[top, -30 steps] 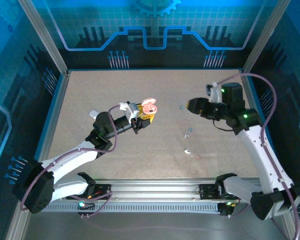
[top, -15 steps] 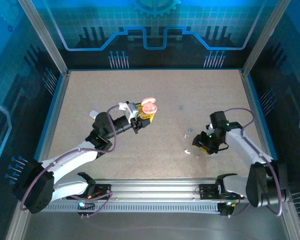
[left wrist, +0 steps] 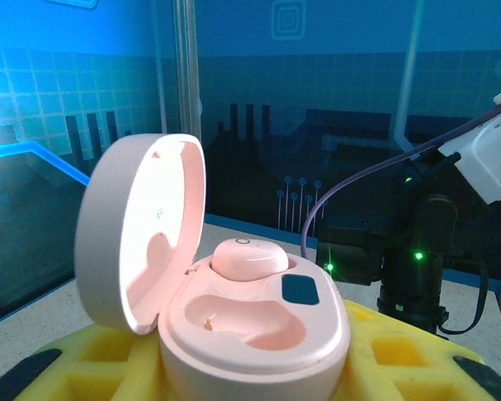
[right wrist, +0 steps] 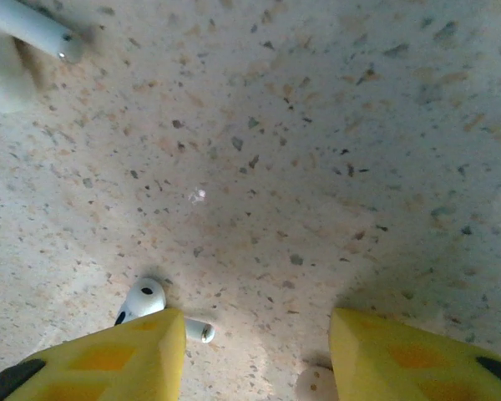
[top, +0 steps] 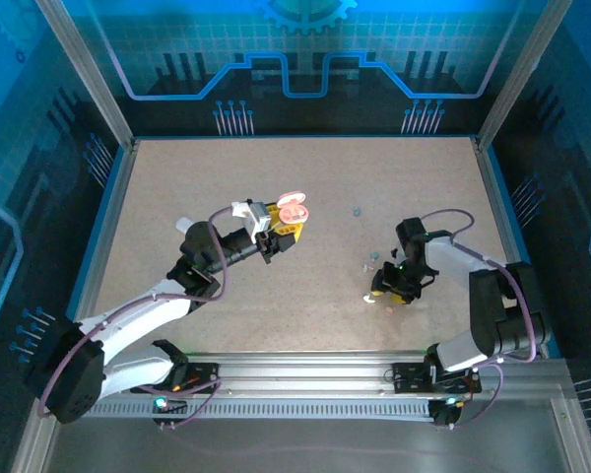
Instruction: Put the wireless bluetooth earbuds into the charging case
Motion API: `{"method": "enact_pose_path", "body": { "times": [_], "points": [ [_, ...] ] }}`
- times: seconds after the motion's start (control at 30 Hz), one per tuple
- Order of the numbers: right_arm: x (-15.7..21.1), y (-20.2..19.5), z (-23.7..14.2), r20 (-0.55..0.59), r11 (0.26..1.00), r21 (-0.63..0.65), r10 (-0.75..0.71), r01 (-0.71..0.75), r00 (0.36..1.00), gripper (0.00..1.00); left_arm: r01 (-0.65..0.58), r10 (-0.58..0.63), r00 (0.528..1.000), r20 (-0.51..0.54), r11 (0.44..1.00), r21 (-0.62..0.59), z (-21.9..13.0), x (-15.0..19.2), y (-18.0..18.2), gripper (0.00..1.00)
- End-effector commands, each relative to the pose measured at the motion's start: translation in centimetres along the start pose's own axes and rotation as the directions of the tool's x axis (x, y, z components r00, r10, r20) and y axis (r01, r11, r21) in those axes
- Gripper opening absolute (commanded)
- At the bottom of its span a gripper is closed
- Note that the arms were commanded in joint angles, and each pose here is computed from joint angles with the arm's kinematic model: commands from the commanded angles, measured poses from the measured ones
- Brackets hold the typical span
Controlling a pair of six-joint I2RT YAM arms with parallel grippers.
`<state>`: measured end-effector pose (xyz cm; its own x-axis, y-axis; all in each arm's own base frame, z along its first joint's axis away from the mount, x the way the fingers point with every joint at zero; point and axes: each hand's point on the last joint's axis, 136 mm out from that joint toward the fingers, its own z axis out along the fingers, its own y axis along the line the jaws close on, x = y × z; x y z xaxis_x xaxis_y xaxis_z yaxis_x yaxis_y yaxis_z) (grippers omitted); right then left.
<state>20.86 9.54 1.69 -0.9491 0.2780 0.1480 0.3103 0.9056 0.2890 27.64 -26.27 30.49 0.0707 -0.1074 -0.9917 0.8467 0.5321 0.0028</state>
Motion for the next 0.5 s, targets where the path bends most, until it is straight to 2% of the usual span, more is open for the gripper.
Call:
{"method": "enact_pose_path", "body": {
  "times": [0.0, 0.47],
  "points": [
    [0.2, -0.4, 0.3, -0.004, 0.999, 0.041, -0.007, 0.007, 1.000, 0.50, -0.016, 0.016, 0.999, 0.028, 1.000, 0.011, -0.4, -0.7, -0.4, 0.39],
    [2.9, -1.2, -0.5, -0.029, 0.997, 0.064, 0.035, -0.033, 0.999, 0.47, -0.014, 0.014, 1.000, 0.023, 1.000, 0.010, -0.2, -0.3, -0.3, 0.39]
  ]
}}
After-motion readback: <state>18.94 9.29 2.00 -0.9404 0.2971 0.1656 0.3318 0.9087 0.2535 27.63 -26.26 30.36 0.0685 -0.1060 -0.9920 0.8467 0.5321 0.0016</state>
